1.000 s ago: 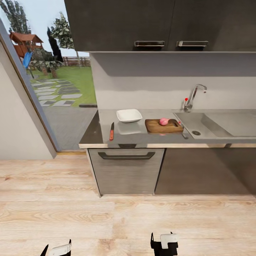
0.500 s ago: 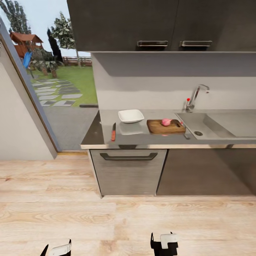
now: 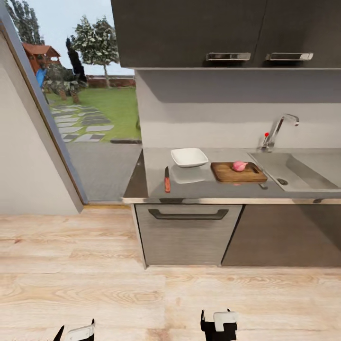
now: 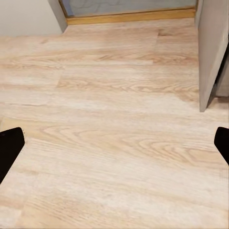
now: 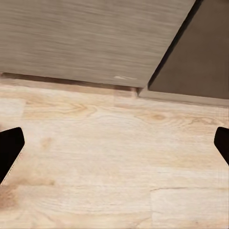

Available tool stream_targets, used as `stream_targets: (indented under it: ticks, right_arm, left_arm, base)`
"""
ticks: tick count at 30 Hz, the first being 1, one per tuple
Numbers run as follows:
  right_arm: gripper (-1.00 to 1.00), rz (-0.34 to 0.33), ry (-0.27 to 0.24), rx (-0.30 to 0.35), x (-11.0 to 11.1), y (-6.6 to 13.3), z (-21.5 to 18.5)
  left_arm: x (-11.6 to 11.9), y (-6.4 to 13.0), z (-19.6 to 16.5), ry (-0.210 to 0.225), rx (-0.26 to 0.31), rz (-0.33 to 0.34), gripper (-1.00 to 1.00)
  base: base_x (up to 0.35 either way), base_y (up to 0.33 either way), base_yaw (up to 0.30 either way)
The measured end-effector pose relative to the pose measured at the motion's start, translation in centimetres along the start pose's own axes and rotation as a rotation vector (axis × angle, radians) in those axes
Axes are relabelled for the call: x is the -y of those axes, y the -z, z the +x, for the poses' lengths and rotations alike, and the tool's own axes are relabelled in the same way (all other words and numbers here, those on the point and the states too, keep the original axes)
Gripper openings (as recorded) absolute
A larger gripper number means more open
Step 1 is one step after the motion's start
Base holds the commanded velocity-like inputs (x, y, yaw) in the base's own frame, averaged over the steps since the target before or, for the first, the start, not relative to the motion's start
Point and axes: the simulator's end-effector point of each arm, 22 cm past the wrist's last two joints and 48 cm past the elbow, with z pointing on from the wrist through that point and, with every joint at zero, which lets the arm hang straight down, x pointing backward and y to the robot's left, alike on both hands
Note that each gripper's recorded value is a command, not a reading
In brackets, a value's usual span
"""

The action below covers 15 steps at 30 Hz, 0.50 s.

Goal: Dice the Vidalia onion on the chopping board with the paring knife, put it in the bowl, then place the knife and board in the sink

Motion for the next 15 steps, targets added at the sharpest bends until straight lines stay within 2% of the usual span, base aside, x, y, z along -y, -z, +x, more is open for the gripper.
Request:
stream_targets:
  ticks: [8,11,15]
  right_arm:
    - [1.0,-0.004,0.002,-0.003,-0.2,0.0,0.1]
    - [1.0,-0.007,0.001,-0.004,-0.5,0.0,0.1]
    - [1.0,-0.009,-0.009,0.016,-1.6,-1.2,-2.7]
  left_arm:
    - [0.0,0.0,0.2,-0.001,-0.004,-0.001,1.0]
    - [0.0,0.0,0.3,-0.002,-0.006,0.0,1.0]
    - [0.0,0.0,0.3,-0.002,-0.006,-0.001,1.0]
  base:
    - [0.012,0.024,0.153]
    - [0.001,0.002,0.064]
    - [0.0,0.001,0.019]
